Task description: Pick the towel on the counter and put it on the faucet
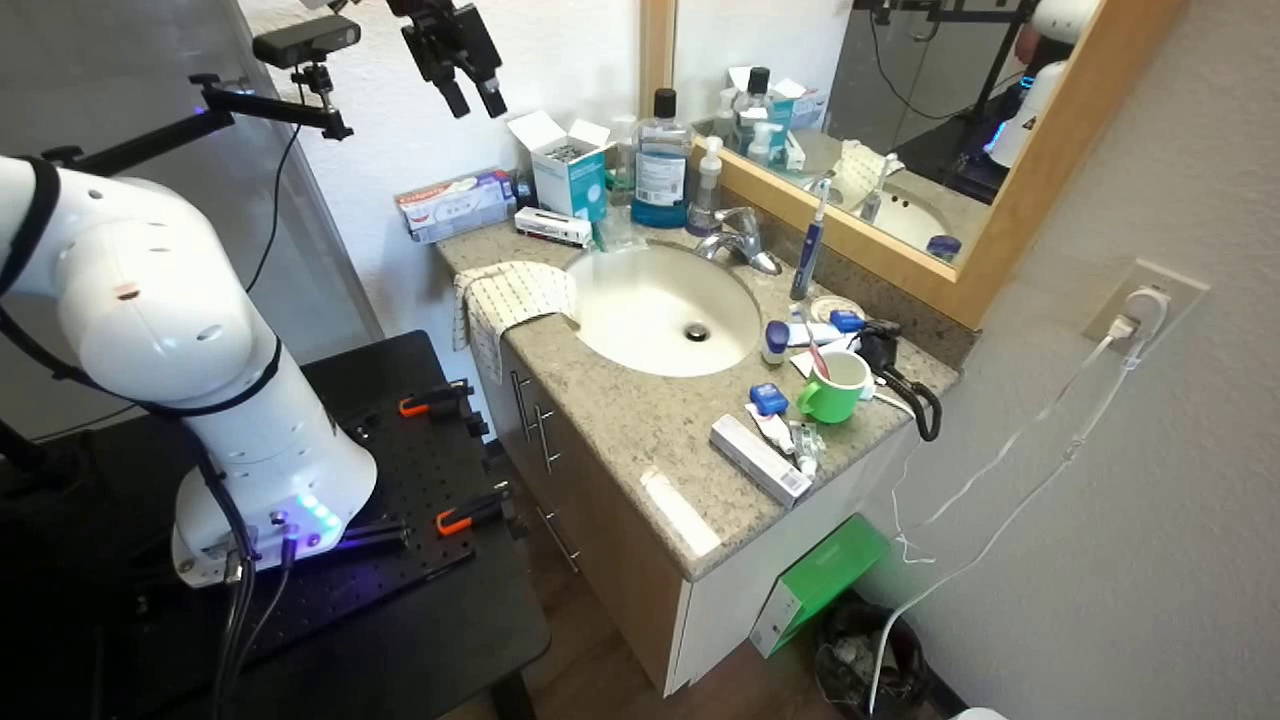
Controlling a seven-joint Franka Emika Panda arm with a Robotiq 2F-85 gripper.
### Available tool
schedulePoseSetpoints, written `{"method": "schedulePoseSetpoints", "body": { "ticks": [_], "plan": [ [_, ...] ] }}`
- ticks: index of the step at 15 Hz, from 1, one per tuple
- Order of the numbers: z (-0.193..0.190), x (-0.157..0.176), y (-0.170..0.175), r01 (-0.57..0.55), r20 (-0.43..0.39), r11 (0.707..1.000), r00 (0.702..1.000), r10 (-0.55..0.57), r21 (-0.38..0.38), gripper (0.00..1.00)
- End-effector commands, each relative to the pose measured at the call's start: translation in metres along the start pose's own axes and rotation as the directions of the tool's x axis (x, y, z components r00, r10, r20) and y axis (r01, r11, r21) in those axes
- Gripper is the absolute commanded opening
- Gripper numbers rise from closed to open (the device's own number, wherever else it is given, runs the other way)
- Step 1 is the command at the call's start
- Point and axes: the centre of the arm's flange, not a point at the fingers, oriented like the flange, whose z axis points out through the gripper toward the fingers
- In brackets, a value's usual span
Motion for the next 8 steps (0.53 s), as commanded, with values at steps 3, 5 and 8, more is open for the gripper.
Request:
{"method": "schedulePoseSetpoints", "body": {
  "ticks": [3, 5, 8],
  "plan": [
    [0.054, 0.033, -0.035, 0.307, 0.055, 0.951, 0.951, -0.305, -0.027, 1.0],
    [0.075, 0.039, -0.047, 0.413, 0.074, 0.911, 0.909, -0.41, -0.018, 1.0],
    [0.1, 0.046, -0.07, 0.556, 0.042, 0.831, 0.83, -0.556, -0.011, 1.0]
  ]
}}
